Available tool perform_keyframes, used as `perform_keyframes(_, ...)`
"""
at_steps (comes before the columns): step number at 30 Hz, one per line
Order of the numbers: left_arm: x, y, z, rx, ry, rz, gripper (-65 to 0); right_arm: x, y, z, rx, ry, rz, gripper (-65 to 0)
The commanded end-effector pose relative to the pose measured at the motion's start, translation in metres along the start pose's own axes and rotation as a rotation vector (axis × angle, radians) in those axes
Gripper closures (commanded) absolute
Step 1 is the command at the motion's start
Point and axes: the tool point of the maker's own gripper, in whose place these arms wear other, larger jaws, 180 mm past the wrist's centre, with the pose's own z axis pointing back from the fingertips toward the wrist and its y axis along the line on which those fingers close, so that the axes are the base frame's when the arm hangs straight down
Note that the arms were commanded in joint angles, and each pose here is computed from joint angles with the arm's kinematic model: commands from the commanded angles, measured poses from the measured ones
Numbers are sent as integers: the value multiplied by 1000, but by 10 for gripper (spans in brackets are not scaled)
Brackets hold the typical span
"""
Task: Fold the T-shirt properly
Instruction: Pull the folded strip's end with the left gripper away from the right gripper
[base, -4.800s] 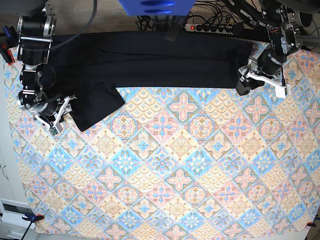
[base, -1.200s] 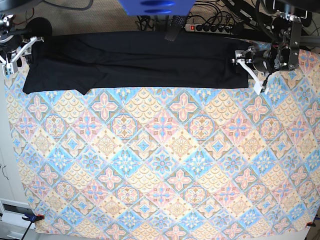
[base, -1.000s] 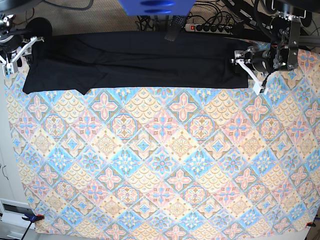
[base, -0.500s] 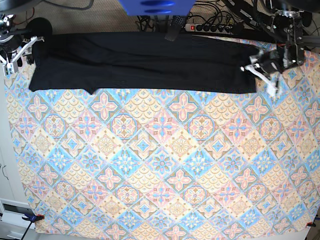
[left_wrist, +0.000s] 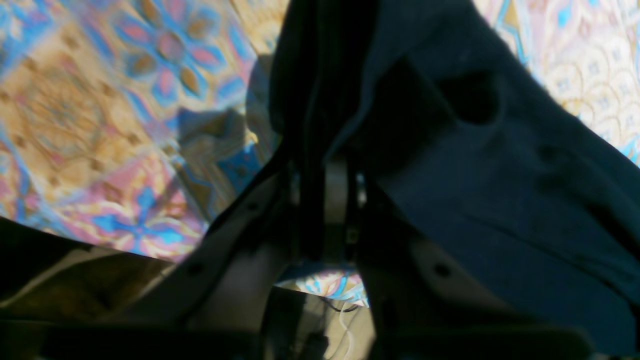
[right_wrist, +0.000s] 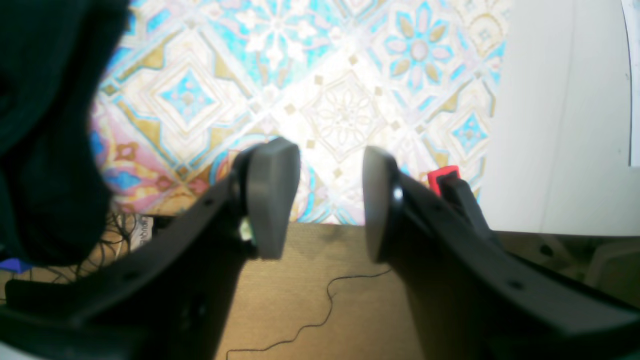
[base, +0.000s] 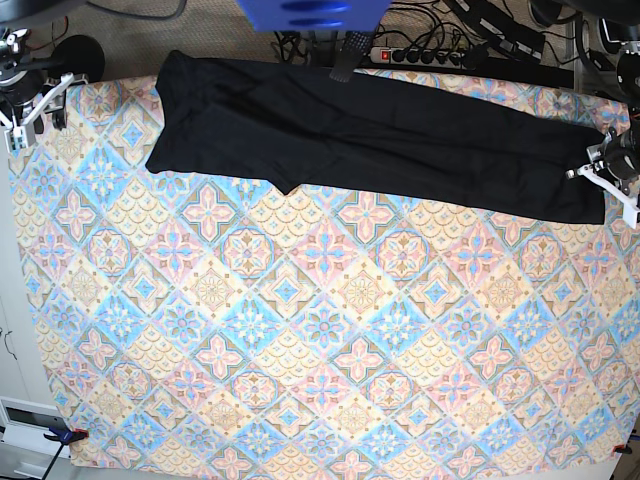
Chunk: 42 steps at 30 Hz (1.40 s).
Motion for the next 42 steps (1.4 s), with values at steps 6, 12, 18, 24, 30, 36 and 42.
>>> perform_keyframes(6, -1, -79, 35, -148, -62, -128, 0, 9, -7, 5, -16, -28, 16, -239)
perform_keyframes(12, -38, -127, 32, -268, 13, -33, 0, 9, -7, 5, -16, -28, 16, -239)
perform_keyframes(18, -63, -183, 22, -398, 74, -83, 0, 9, -7, 5, -16, -28, 16, -239)
perform_keyframes(24, -82, -220, 10, -448, 104, -75, -1, 9, -7, 5, -16, -28, 16, -239)
perform_keyframes(30, -96, -253, 0, -505, 140, -99, -1, 9, -7, 5, -16, -28, 16, -239)
perform_keyframes(36, -92, -263, 1, -528, 126, -112, -79, 9, -7, 5, -17, -28, 15, -239)
perform_keyframes(42, -85, -262, 30, -585, 82, -167, -392, 9, -8, 6, -19, -28, 16, -239)
